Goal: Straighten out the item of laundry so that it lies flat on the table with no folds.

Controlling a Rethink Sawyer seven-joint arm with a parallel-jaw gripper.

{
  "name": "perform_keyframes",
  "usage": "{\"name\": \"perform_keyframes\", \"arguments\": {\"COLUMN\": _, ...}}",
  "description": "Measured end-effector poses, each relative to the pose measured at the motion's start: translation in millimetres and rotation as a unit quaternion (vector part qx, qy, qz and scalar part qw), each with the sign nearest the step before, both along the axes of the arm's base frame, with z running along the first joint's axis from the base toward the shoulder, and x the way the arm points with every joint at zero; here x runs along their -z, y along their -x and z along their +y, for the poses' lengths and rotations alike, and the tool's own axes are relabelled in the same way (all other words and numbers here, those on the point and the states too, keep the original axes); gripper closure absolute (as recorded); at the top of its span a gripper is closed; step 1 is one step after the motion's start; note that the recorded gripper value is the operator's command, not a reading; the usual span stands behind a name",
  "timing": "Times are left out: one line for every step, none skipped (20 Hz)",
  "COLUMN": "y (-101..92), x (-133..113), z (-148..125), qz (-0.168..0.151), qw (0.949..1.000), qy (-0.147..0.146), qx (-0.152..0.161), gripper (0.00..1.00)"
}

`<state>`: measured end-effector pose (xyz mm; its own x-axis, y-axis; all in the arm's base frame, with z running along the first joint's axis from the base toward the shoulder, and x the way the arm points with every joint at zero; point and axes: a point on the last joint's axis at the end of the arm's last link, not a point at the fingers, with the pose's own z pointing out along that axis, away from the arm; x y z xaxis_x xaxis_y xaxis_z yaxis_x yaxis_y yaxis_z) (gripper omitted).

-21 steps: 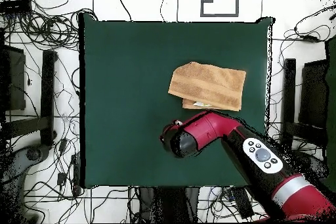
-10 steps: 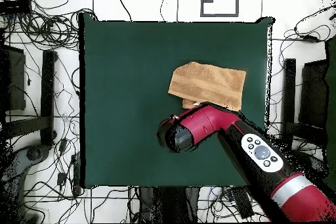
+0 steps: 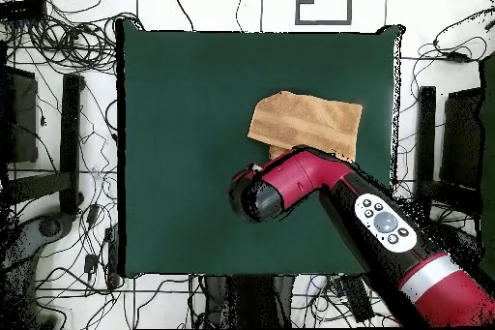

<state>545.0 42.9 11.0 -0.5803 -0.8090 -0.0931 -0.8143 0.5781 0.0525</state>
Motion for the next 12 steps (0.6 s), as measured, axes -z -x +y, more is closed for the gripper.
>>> {"name": "perform_keyframes", "arguments": {"y": -2.5, "x": -1.5, "z": -1.3, "qz": -0.007, "qw": 1.0, "qy": 0.0, "qx": -0.002, "gripper": 0.0}}
{"name": "perform_keyframes", "arguments": {"y": -4.8, "x": -3.0, "z": -2.7, "qz": -0.013, "qw": 0.9999, "qy": 0.0, "qx": -0.004, "gripper": 0.0}}
{"name": "perform_keyframes", "arguments": {"y": -7.2, "x": -4.5, "z": -4.0, "qz": -0.019, "qw": 0.9998, "qy": 0.0, "qx": -0.005, "gripper": 0.0}}
{"name": "perform_keyframes", "arguments": {"y": -9.3, "x": -5.9, "z": -5.5, "qz": -0.025, "qw": 0.9997, "qy": 0.0, "qx": -0.006, "gripper": 0.0}}
{"name": "perform_keyframes", "arguments": {"y": -13.1, "x": -8.3, "z": -8.3, "qz": -0.035, "qw": 0.9993, "qy": -0.001, "qx": -0.008, "gripper": 0.0}}
{"name": "perform_keyframes", "arguments": {"y": -19.7, "x": -12.5, "z": -14.5, "qz": -0.055, "qw": 0.9985, "qy": -0.002, "qx": -0.009, "gripper": 0.0}}
{"name": "perform_keyframes", "arguments": {"y": -22.5, "x": -14.2, "z": -16.9, "qz": -0.063, "qw": 0.9979, "qy": -0.002, "qx": -0.01, "gripper": 0.0}}
{"name": "perform_keyframes", "arguments": {"y": -24.4, "x": -15.2, "z": -18.5, "qz": -0.07, "qw": 0.9975, "qy": -0.003, "qx": -0.01, "gripper": 0.0}}
{"name": "perform_keyframes", "arguments": {"y": -26.0, "x": -16.0, "z": -20.2, "qz": -0.076, "qw": 0.997, "qy": -0.003, "qx": -0.012, "gripper": 0.0}}
{"name": "perform_keyframes", "arguments": {"y": -30.5, "x": -17.7, "z": -25.4, "qz": -0.094, "qw": 0.9954, "qy": -0.005, "qx": -0.015, "gripper": 0.0}}
{"name": "perform_keyframes", "arguments": {"y": -32.5, "x": -18.4, "z": -28.7, "qz": -0.103, "qw": 0.9945, "qy": -0.006, "qx": -0.016, "gripper": 0.0}}
{"name": "perform_keyframes", "arguments": {"y": -34.2, "x": -19.0, "z": -32.5, "qz": -0.111, "qw": 0.9936, "qy": -0.006, "qx": -0.017, "gripper": 0.0}}
